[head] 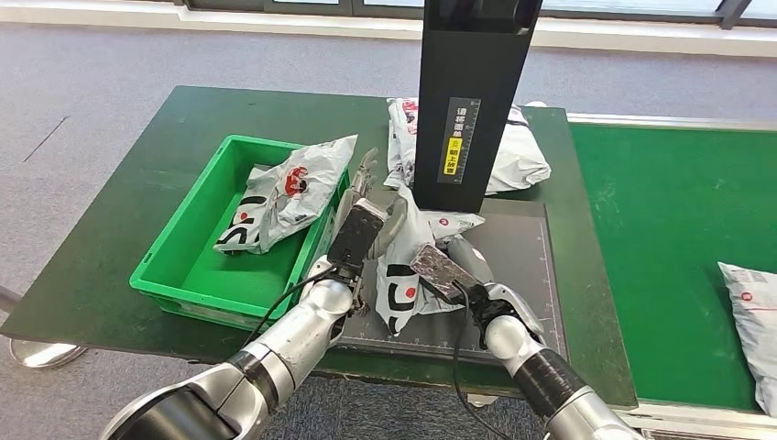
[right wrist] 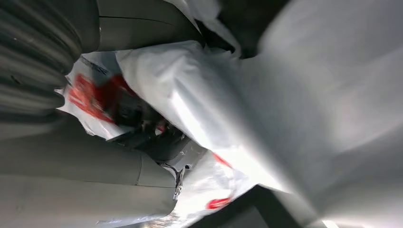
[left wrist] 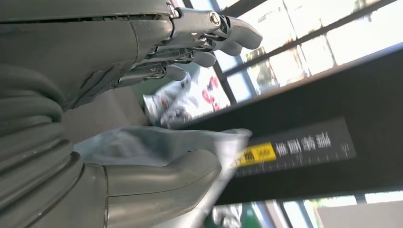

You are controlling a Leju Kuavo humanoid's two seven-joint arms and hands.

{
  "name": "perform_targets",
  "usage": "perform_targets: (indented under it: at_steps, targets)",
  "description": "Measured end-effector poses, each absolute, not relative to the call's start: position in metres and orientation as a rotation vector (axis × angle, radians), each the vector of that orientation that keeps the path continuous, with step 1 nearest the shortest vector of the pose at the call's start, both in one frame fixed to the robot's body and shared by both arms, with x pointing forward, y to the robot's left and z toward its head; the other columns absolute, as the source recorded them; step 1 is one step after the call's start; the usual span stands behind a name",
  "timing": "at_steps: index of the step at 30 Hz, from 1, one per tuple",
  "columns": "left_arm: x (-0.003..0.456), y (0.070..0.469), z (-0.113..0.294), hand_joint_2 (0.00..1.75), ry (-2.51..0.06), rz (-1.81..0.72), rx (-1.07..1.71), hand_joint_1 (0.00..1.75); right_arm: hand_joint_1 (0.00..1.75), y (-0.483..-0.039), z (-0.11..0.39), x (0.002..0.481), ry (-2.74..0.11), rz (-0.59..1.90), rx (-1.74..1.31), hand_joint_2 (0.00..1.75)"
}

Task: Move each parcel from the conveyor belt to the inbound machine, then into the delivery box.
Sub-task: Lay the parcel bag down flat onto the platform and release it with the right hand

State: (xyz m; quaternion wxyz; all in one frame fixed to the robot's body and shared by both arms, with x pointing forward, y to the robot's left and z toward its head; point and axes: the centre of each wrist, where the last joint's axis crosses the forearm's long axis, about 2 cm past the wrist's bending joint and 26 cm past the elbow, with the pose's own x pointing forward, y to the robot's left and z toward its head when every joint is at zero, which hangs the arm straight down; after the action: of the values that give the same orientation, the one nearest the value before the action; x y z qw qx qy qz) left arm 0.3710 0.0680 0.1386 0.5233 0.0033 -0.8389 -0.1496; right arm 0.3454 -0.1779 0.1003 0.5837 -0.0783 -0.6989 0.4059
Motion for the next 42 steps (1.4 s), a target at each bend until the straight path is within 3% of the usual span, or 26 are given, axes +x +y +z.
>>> perform_targets:
  at_steps: [11,18,22,31,42]
  targets:
    - [0.377,0.098,0.133,1.75,-2.034,-0.245,0.224,0.00,0.00,-0.183,0.077,0.330,-1.559,0.983,-0.271,1.75]
    - [0.378,0.115,0.131,1.75,-2.039,-0.125,0.315,0.00,0.00,-0.187,0.071,0.314,-1.654,0.874,-0.328,1.75]
    - [0.378,0.118,0.132,1.75,-2.043,-0.100,0.330,0.00,0.00,-0.189,0.071,0.311,-1.677,0.838,-0.325,0.00]
    - [0.381,0.121,0.137,1.75,-2.067,-0.082,0.349,0.00,0.00,-0.203,0.083,0.320,-1.829,0.599,-0.287,0.00]
    - [0.379,0.121,0.142,1.75,-2.095,-0.057,0.348,0.00,0.00,-0.222,0.069,0.306,-1.754,0.490,-0.077,0.00]
